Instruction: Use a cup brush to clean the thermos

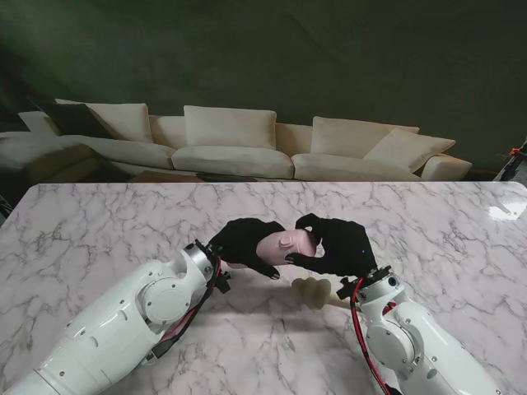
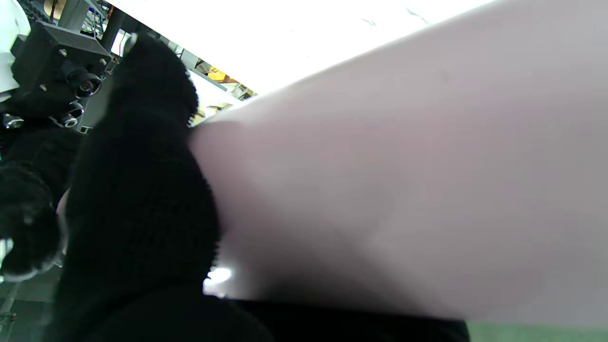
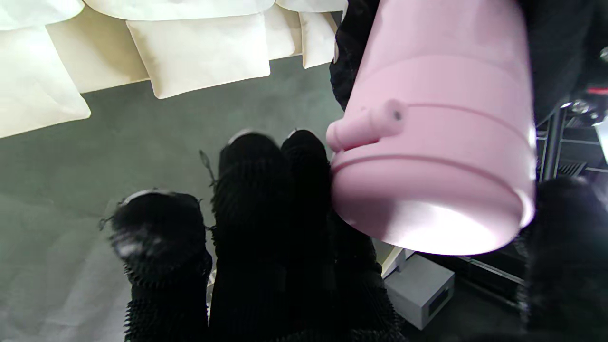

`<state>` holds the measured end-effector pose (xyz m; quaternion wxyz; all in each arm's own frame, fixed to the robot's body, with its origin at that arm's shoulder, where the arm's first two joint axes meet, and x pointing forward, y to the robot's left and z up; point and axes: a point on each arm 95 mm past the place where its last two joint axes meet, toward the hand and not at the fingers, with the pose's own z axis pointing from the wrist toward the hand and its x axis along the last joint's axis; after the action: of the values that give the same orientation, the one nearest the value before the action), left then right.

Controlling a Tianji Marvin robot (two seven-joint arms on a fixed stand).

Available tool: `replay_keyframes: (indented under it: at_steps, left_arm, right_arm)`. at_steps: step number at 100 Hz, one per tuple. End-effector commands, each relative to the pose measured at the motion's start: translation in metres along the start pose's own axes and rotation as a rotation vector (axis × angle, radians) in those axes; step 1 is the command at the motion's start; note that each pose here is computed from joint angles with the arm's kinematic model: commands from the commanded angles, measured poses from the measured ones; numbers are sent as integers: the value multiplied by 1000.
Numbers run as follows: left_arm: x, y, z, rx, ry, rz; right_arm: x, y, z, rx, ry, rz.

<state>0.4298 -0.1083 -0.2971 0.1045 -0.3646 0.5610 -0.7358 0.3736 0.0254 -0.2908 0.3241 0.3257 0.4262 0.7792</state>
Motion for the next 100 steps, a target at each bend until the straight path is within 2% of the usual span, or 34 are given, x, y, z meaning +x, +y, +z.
replay_keyframes:
  at_steps: [1, 30, 45, 52, 69, 100]
  left_arm:
    - [4, -1, 3, -10, 13, -1]
    - [4, 0, 3, -16, 10, -1]
    - [4, 0, 3, -16, 9, -1]
    - [4, 0, 3, -14, 9, -1]
    - [3, 0, 3, -4, 8, 0]
    - [4, 1, 7, 52, -7, -27]
  right_arm:
    - [3, -3, 2, -1, -21, 8]
    - [9, -7, 4, 12, -81, 47]
    - [10, -4, -2, 36, -124, -2]
    - [8, -1, -6, 52, -145, -62]
    - [4, 5, -14, 23, -175, -89]
    - [-4, 14, -32, -48, -257, -43]
